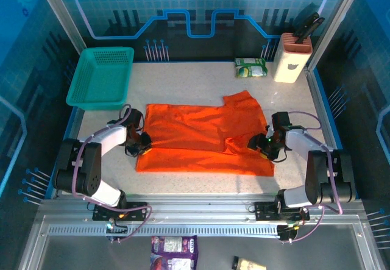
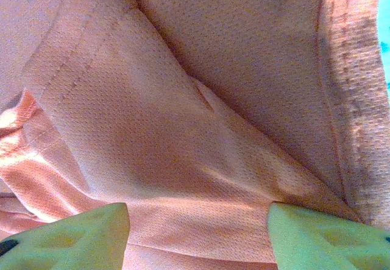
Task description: Fold the inside-out t-shirt
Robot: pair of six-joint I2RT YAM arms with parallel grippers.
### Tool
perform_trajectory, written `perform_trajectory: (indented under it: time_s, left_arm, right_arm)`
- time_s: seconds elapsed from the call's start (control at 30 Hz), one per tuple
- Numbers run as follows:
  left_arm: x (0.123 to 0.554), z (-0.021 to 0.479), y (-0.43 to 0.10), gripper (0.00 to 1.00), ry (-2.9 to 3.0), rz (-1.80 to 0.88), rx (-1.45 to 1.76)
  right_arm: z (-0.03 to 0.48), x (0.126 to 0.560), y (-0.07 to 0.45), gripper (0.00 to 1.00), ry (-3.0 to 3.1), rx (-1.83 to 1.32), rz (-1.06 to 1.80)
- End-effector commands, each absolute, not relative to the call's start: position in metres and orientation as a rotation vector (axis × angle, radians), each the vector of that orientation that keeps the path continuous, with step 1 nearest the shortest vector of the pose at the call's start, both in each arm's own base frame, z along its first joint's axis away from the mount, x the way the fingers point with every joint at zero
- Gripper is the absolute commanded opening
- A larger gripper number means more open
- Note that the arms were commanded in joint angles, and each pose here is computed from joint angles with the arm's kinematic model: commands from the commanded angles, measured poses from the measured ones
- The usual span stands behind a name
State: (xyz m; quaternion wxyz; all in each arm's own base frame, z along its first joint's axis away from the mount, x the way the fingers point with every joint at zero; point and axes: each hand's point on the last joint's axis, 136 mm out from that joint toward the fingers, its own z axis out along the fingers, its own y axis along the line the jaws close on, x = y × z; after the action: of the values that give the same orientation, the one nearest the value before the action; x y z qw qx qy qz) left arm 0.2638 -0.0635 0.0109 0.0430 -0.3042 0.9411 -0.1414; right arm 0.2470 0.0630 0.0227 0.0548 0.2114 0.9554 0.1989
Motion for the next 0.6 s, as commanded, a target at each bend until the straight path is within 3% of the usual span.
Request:
perform_trajectory:
  time_s: [0.0, 0.27, 0.57]
  left_arm:
    - [0.243, 0.001, -0.071, 0.13, 2.939, -0.46, -0.989]
    - [0.257, 0.033, -0.068, 0.16, 2.878, -0.443, -0.912]
    - [0.327, 0.077, -0.045, 0.28, 2.817, -0.214, -0.598]
  right_arm:
    - [0.018, 0.234, 0.051, 0.64, 2.953, 0.676, 0.495]
    - [0.044, 0.251, 0.056, 0.63, 2.882, 0.59, 0.544]
    - [0.093, 0.28, 0.045, 0.63, 2.789, 0.386, 0.444]
